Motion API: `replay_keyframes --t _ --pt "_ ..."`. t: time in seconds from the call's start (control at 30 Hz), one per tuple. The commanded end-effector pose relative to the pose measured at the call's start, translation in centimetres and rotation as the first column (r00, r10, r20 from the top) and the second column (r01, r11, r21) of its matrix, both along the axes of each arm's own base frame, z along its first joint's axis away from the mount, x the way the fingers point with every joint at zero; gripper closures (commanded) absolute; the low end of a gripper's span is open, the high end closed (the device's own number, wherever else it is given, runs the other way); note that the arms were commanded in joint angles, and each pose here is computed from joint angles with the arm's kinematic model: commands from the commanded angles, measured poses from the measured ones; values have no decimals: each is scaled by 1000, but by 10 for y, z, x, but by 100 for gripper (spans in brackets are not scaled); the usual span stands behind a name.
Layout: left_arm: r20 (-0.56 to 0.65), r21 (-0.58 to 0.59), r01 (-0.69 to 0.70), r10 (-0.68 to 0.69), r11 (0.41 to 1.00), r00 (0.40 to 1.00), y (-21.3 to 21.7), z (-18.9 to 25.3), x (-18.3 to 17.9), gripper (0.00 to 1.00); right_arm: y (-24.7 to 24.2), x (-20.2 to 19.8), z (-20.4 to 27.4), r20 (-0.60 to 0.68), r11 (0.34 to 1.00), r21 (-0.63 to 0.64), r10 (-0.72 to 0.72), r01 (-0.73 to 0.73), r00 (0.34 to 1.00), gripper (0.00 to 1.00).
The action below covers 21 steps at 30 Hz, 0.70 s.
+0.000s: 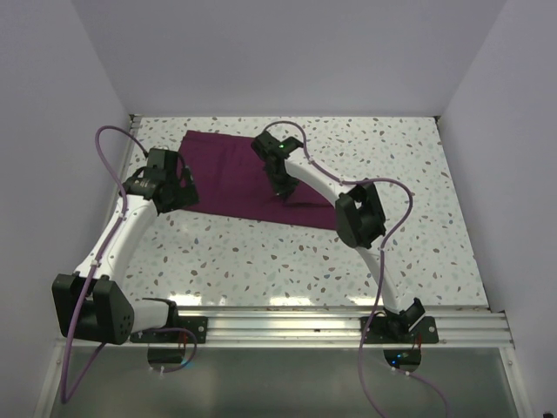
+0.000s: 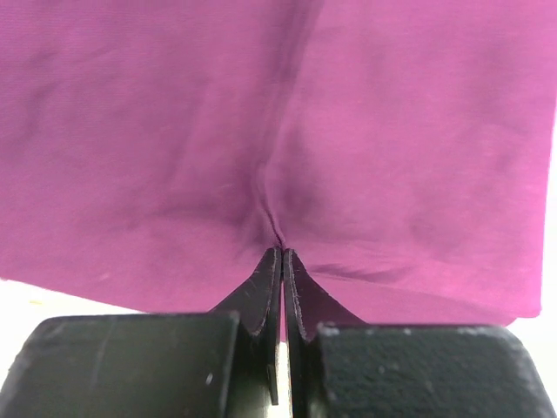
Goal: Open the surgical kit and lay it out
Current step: Open the surgical kit at the center of the board.
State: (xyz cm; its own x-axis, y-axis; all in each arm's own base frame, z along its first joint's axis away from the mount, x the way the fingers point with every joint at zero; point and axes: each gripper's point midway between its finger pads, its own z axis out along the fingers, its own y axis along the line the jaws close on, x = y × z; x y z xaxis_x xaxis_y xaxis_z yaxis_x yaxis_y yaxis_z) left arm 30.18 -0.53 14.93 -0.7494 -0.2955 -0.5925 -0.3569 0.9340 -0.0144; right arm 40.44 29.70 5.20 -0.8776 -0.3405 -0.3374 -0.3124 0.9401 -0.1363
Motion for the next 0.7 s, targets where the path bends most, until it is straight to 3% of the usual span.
replay_keyframes --t 0.0,0.17,0.4,0.43,0.5,0.53,0.67 --pt "47 -3 -5 5 1000 999 -1 14 9 0 -25 27 55 153 997 -8 -69 71 986 100" --pt "58 -9 0 0 1000 998 -2 19 13 0 -87 79 95 309 975 -22 -205 223 929 100" --pt "50 -5 24 -24 1000 998 -4 27 18 0 -172 147 111 396 918 63 -382 390 835 100" --pt "52 -4 27 -26 1000 998 -4 29 19 0 -179 154 112 409 914 72 -392 400 824 96" --pt "38 3 32 -32 999 999 -4 28 18 0 -198 172 119 463 897 85 -421 434 780 40" --pt "38 4 33 -33 999 999 -4 30 19 0 -204 177 121 481 889 90 -433 448 762 5" --pt "28 11 34 -34 999 999 -2 32 16 0 -209 187 146 536 889 135 -437 438 722 2"
